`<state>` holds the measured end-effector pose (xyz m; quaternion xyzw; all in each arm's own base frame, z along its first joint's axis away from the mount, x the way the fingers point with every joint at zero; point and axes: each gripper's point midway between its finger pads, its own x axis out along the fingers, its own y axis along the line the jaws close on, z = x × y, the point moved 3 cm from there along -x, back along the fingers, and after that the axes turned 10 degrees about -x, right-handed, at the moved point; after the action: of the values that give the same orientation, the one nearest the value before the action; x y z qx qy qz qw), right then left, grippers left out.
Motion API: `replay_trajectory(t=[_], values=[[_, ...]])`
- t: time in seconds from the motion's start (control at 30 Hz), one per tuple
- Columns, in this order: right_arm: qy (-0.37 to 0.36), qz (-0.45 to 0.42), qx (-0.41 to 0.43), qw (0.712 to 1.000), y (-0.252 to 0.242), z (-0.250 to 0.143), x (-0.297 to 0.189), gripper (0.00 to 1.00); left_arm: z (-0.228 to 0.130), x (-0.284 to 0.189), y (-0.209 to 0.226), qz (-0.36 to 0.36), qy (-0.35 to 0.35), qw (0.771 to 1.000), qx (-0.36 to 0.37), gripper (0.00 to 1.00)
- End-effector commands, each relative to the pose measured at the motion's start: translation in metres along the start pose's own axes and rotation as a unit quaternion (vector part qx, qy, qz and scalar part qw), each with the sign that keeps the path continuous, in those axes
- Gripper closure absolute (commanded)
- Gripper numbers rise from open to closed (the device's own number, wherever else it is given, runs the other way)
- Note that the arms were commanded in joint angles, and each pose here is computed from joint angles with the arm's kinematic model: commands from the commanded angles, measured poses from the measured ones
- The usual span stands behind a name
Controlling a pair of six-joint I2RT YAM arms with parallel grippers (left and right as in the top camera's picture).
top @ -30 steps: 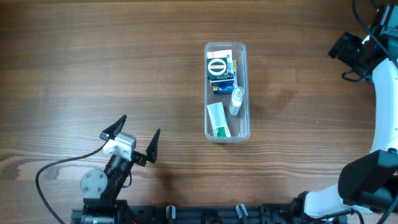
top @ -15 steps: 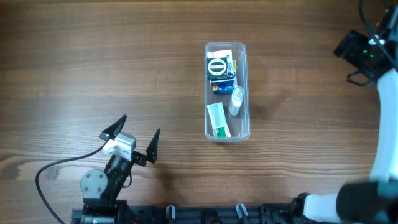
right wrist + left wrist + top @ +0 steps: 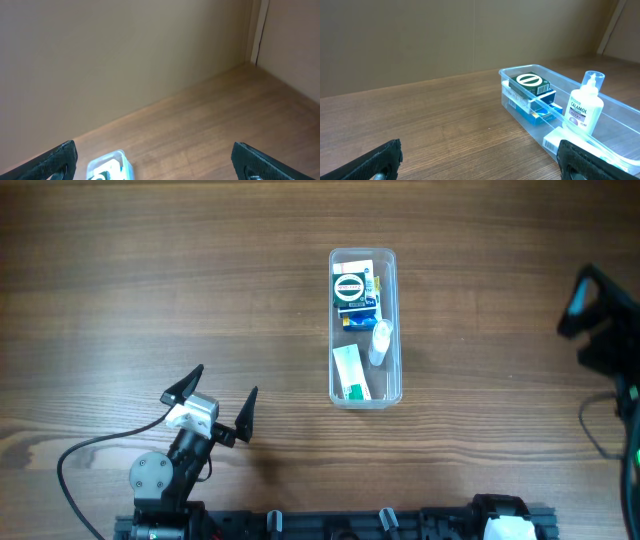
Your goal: Pack container
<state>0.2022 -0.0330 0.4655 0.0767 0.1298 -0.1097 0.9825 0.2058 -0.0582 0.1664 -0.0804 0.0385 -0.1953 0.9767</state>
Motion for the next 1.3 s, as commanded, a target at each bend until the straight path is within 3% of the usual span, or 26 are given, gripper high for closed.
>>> replay_trajectory(t=[0.0,0.27,0.57,0.73,0.83,0.97,1.27], values=[[-0.030,0.010,0.006,0.999,-0.002,0.002,-0.031,0.00,0.000,-0.001,0.004,0.010,-0.003,1.000,0.004,0.00],[-0.033,0.022,0.023,0.999,-0.005,-0.027,-0.043,0.00,0.000,-0.001,0.004,0.010,-0.003,1.000,0.004,0.00],[-0.105,0.173,-0.014,0.979,0.029,-0.133,0.024,0.00,0.000,-0.001,0.004,0.010,-0.003,1.000,0.004,0.00],[-0.156,0.202,-0.013,0.967,0.031,-0.180,0.036,0.00,0.000,-0.001,0.003,0.010,-0.003,1.000,0.004,0.00],[-0.145,0.192,-0.011,0.971,0.026,-0.204,0.045,0.00,0.000,-0.001,0.004,0.010,-0.003,1.000,0.004,0.00],[-0.127,0.191,-0.012,0.973,0.026,-0.218,0.052,0.00,0.000,-0.001,0.004,0.010,-0.003,1.000,0.004,0.00],[-0.189,0.190,-0.040,0.963,0.026,-0.215,0.055,0.00,0.000,-0.001,0.004,0.010,-0.003,1.000,0.004,0.00]])
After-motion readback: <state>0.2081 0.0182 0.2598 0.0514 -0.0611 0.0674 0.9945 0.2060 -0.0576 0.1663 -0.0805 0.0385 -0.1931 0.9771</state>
